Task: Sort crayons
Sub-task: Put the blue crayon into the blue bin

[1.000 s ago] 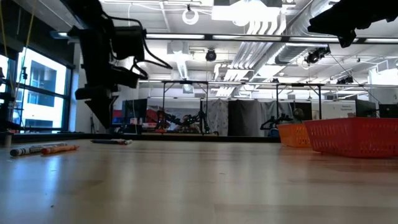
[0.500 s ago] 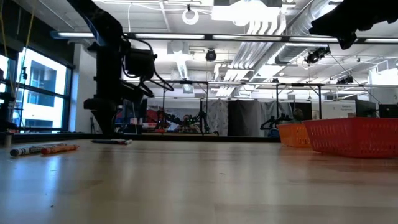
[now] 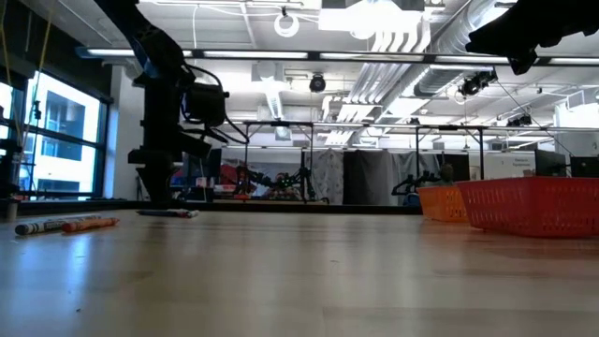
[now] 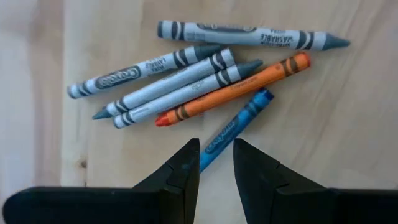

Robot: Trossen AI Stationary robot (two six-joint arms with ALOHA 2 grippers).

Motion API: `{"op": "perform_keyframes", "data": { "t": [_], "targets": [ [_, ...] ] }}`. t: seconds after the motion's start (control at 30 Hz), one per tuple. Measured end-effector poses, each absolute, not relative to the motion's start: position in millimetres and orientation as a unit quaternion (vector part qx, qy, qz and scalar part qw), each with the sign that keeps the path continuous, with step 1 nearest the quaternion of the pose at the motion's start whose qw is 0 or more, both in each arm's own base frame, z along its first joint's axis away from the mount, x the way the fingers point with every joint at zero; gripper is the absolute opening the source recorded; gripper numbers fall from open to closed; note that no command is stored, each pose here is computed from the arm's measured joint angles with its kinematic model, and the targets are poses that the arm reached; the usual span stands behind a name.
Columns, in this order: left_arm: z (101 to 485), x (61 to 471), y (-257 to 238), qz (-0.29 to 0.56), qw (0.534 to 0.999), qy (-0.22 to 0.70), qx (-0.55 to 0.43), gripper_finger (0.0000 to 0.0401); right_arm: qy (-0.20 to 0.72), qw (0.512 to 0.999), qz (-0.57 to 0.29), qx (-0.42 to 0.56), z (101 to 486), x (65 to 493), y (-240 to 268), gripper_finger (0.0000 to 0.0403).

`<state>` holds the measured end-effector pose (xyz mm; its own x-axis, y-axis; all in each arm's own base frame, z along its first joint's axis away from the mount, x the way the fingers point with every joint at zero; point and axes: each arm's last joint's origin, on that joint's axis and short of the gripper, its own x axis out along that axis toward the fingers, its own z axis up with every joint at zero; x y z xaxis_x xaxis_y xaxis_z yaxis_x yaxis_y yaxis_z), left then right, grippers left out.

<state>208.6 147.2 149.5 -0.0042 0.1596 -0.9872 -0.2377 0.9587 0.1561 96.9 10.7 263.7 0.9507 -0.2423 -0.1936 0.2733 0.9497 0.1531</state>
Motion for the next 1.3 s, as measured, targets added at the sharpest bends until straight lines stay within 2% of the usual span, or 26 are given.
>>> {"op": "perform_keyframes", "data": {
  "t": [0.43, 0.53, 0.67, 0.83, 1.0, 1.13, 1.3],
  "targets": [
    [121, 209, 153, 0.086, 0.669, 0.736, -0.061, 0.0082, 0.085, 0.983, -0.131, 0.095, 264, 97, 11, 0.0084],
    [124, 208, 151, 0.096, 0.669, 0.731, -0.088, 0.0061, 0.084, 0.983, -0.131, 0.095, 264, 97, 11, 0.0084],
    [133, 207, 150, 0.124, 0.668, 0.724, -0.118, 0.0011, 0.084, 0.983, -0.132, 0.095, 264, 97, 11, 0.0084],
    [141, 203, 145, 0.148, 0.664, 0.716, -0.159, 0.0005, 0.083, 0.982, -0.124, 0.113, 264, 97, 11, 0.0084],
    [157, 204, 139, 0.189, 0.68, 0.688, -0.172, 0.0002, 0.079, 0.984, -0.084, 0.138, 272, 95, 13, 0.0084],
    [179, 213, 123, 0.195, 0.731, 0.627, -0.189, 0.0001, 0.078, 0.986, -0.079, 0.126, 281, 92, 12, 0.0084],
    [217, 251, 86, 0.121, 0.864, 0.45, -0.193, 0.0001, 0.111, 0.981, -0.123, 0.106, 281, 86, 9, 0.0084]
  ]
}}
